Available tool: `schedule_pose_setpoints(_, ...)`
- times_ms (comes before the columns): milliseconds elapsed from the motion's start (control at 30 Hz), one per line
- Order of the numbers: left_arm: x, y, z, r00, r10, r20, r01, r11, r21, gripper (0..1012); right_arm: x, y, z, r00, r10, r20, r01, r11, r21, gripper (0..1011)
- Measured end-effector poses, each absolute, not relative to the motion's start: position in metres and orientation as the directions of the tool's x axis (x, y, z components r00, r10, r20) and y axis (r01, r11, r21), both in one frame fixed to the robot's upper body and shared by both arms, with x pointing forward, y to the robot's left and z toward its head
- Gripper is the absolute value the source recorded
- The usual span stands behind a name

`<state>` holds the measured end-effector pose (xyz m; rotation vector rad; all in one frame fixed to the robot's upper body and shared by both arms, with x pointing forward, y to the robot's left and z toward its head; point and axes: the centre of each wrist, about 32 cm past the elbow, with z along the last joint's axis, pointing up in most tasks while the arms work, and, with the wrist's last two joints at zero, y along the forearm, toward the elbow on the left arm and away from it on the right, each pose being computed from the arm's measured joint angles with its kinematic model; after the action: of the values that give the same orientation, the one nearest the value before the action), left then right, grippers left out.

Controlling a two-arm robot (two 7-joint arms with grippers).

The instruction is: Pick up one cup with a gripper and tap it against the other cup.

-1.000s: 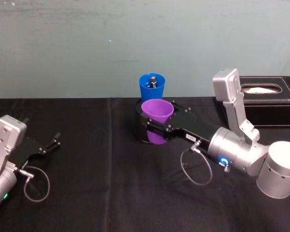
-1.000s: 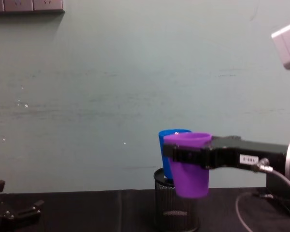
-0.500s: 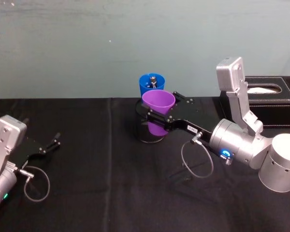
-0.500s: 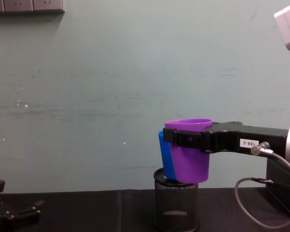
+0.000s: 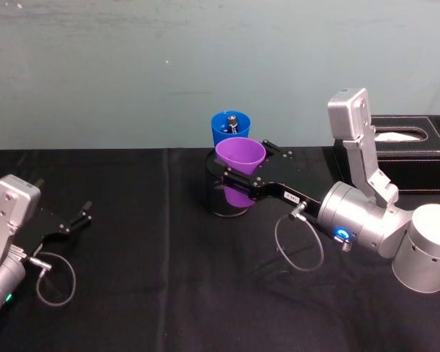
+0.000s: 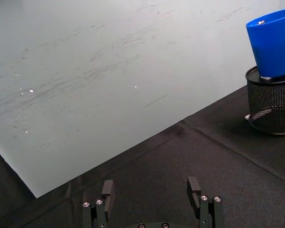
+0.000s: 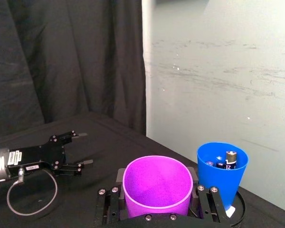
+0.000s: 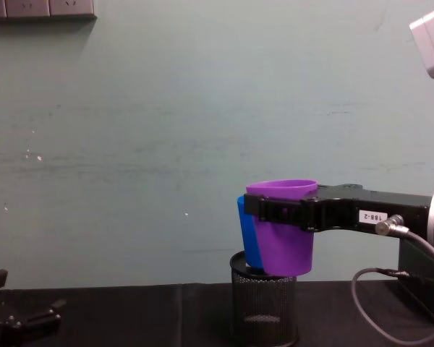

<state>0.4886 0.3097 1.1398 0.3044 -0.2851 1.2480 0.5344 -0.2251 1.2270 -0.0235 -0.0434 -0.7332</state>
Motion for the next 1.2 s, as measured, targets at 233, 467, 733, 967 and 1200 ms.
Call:
schedule_pose_setpoints(233, 0.4886, 0.3097, 1.1398, 0.292, 0.880, 0.374, -0.955, 0.287, 0.070, 1000, 0.5343, -0.2251, 1.2266, 0.742, -0.668, 0.048, 0.669, 0.743, -0.007, 735)
schedule_pose_setpoints(467, 0.4886, 0.3097, 1.1398, 0.292, 0.880, 0.374, -0.955, 0.287, 0.070, 1000, 0.5343, -0.2252, 1.2262, 0.743, -0.668, 0.048, 0.669, 0.743, -0.007, 735)
schedule_pose_setpoints(733, 0.4886, 0.3097, 1.1398, 0.292, 0.880, 0.374, -0.955, 0.287, 0.070, 1000, 0.5343, -0.2253, 1.2261, 0.743, -0.668, 0.048, 0.669, 0.743, -0.007, 735)
schedule_pose_setpoints(967, 0.4886, 0.3097, 1.1398, 0.292, 0.880, 0.374, -0.955, 0.287, 0.070, 1000, 0.5343, -0.2253, 1.2261, 0.743, -0.668, 0.048, 0.669, 0.744, -0.007, 735)
schedule_pose_setpoints(1200, 0.4886, 0.3097, 1.1398, 0.292, 0.880, 0.374, -0.955, 0.287, 0.070, 1000, 0.5343, -0.2252, 1.2261, 0.743, -0.668, 0.048, 0.669, 0.744, -0.007, 735)
